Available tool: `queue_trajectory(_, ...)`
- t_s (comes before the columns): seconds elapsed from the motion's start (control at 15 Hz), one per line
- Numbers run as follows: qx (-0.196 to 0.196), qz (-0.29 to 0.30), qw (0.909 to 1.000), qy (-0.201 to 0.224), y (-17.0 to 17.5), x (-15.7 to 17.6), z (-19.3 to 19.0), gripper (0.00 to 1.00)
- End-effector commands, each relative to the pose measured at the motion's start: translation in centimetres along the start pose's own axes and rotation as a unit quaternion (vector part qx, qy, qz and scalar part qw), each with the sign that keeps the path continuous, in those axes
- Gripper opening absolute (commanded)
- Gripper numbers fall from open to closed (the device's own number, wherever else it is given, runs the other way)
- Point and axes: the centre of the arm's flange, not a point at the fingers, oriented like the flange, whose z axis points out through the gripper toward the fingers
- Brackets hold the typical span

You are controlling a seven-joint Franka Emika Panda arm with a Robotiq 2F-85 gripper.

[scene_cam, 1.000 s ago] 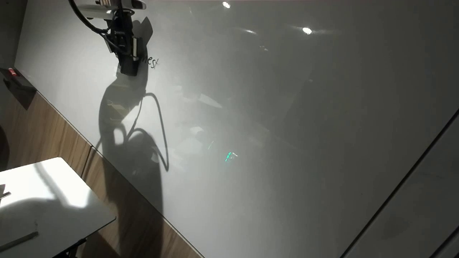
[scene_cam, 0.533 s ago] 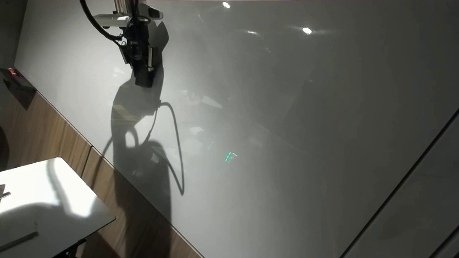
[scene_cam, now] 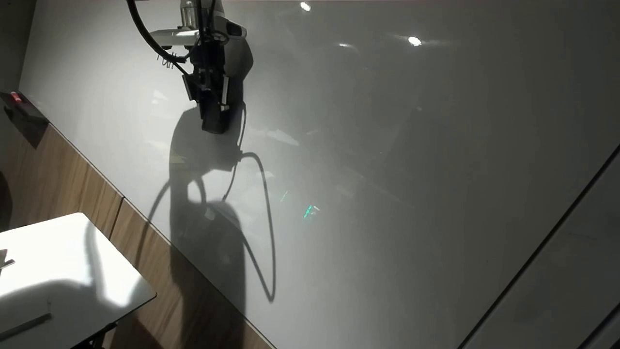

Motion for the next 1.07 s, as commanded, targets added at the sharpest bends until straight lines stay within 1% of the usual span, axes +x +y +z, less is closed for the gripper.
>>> queue_trajectory(0.0,0.033,0.004,0.9994,-0.009,1.0,-3.1,-2.3,0.31)
queue_trajectory(0.07,0.043,0.003,0.999,-0.008,0.7,-4.3,-3.2,0.31)
queue_trajectory(0.13,0.054,0.004,0.9985,-0.009,0.6,-4.8,-3.9,0.31)
queue_trajectory(0.27,0.064,0.004,0.9979,-0.003,0.9,-5.1,-4.7,0.31)
queue_trajectory(0.47,0.068,0.002,0.9976,0.013,1.3,-4.7,-5.2,0.31)
queue_trajectory(0.67,0.072,-0.002,0.9973,0.016,0.2,-4.0,-4.8,0.31)
queue_trajectory(0.8,0.075,-0.008,0.9971,0.013,-1.8,-3.9,-4.6,0.31)
queue_trajectory(1.0,0.077,-0.03,0.9965,0.013,-6.4,-4.0,-5.1,0.31)
